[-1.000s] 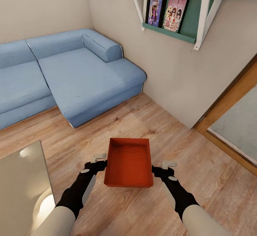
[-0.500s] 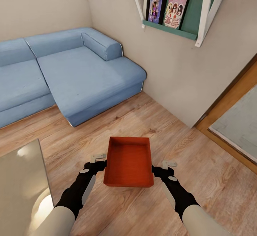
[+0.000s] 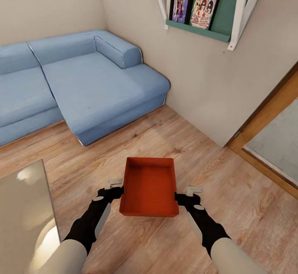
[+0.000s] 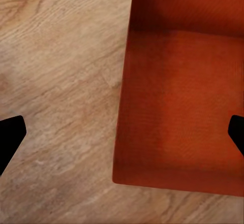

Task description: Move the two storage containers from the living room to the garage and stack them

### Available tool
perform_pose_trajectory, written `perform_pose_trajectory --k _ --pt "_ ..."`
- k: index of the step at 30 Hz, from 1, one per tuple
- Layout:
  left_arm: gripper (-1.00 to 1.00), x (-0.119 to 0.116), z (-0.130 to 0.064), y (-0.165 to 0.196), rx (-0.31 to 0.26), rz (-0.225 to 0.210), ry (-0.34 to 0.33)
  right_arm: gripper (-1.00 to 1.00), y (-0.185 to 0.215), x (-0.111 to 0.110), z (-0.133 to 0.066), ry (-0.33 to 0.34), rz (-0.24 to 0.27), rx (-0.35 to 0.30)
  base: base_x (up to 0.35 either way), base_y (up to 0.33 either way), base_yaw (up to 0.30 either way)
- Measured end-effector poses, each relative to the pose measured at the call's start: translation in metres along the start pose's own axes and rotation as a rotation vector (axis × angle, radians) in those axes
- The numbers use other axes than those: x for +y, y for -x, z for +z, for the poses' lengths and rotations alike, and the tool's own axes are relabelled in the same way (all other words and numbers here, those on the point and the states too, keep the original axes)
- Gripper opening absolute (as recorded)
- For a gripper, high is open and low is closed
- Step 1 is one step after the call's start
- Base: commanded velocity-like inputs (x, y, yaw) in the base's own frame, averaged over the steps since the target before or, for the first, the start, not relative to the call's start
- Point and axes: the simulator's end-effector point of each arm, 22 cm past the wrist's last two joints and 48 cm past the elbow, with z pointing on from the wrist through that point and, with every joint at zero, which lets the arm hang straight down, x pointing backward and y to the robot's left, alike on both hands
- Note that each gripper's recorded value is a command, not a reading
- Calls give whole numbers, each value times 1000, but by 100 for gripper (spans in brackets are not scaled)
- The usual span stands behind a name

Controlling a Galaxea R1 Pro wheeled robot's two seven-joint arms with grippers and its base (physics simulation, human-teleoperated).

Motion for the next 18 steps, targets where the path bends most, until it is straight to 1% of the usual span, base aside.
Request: perform_pose_trajectory --k 4,8,12,18 --pt "100 0 6 -5 2 2 -1 100 -4 10 5 17 -41 -5 0 0 0" --pt "100 1 12 -11 5 4 0 100 -9 14 10 26 -58 -7 0 0 0" --pt "100 2 18 -18 11 5 1 100 -14 14 16 28 -64 -8 0 0 0" --pt "100 2 27 -25 11 6 1 100 -21 12 25 22 -50 -7 0 0 0"
